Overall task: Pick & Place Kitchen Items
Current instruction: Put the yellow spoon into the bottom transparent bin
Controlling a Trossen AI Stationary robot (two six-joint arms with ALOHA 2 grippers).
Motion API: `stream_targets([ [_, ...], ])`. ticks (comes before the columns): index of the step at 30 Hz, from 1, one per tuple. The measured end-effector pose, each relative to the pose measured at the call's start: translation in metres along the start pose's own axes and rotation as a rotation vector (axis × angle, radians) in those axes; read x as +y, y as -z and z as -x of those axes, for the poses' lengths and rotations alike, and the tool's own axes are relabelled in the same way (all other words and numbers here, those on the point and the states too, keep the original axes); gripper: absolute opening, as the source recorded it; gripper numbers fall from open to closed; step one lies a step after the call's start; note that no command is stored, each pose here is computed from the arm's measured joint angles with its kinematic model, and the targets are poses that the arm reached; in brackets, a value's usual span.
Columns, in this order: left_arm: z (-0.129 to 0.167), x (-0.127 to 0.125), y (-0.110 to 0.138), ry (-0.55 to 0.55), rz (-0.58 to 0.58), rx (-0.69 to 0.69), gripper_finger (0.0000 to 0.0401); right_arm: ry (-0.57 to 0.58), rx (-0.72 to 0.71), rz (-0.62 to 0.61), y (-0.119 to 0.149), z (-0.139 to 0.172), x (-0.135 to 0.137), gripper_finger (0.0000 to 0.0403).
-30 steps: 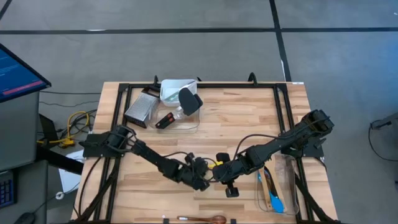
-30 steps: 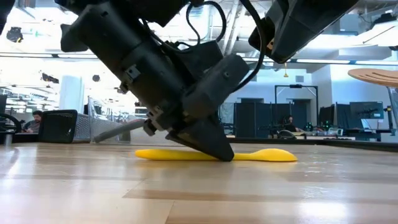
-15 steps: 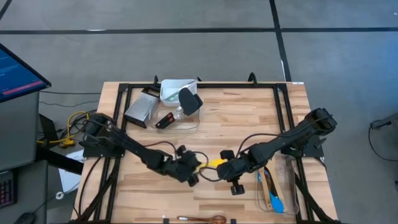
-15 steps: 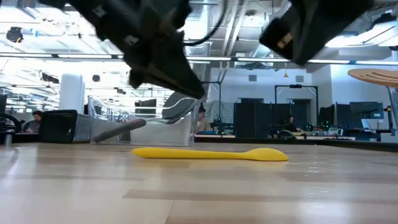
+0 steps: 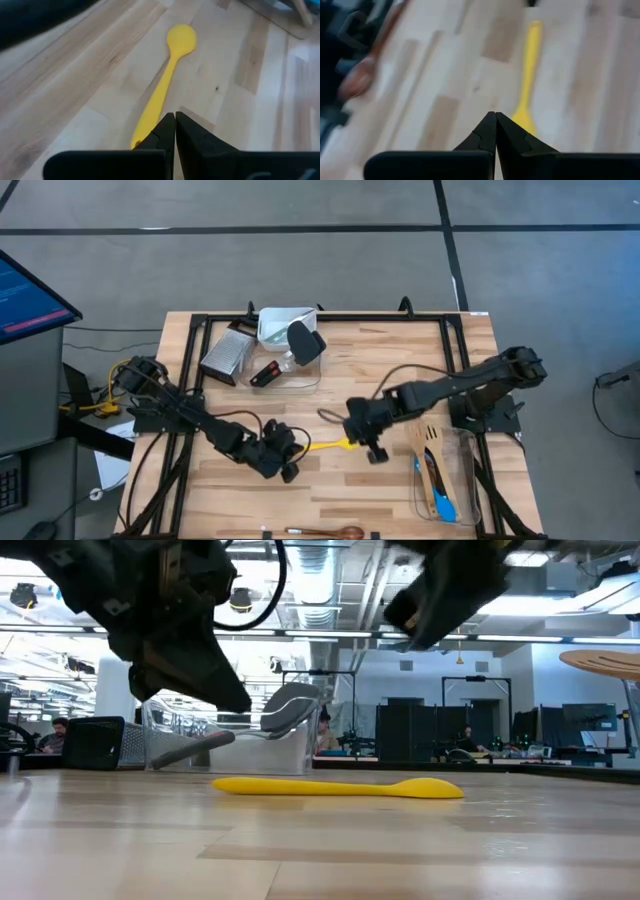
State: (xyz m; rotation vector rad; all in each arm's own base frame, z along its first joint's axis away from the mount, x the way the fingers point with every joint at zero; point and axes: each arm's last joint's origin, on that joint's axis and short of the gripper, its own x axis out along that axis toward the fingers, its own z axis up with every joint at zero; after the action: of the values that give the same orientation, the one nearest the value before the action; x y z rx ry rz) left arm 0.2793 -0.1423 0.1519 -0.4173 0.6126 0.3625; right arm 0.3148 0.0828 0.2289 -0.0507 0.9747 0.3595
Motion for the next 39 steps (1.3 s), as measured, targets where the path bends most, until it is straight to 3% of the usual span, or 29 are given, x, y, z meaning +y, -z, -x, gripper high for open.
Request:
stream_targets([
  [6, -0.001, 0.002, -0.001, -0.007, -0.024, -0.003, 0.0001, 0.041, 0.001, -0.069, 0.023, -0.014, -0.027, 0.0000],
  [14, -0.002, 0.007, 0.004, -0.010, -0.059, 0.025, 0.0001, 0.048, -0.066, -0.168, 0.047, -0.030, -0.033, 0.0000],
  [19, -0.007, 0.021, 0.013, -0.009, -0.030, 0.107, 0.0001, 0.074, -0.102, -0.235, 0.048, -0.032, -0.033, 0.0000],
  [25, -0.011, 0.031, 0.014, -0.032, -0.014, 0.123, 0.0001, 0.108, -0.134, -0.230, 0.045, -0.032, -0.032, 0.0000],
  [39, -0.014, 0.028, 0.007, 0.045, 0.044, 0.126, 0.0002, 0.137, -0.140, -0.229, 0.045, -0.031, -0.033, 0.0000],
])
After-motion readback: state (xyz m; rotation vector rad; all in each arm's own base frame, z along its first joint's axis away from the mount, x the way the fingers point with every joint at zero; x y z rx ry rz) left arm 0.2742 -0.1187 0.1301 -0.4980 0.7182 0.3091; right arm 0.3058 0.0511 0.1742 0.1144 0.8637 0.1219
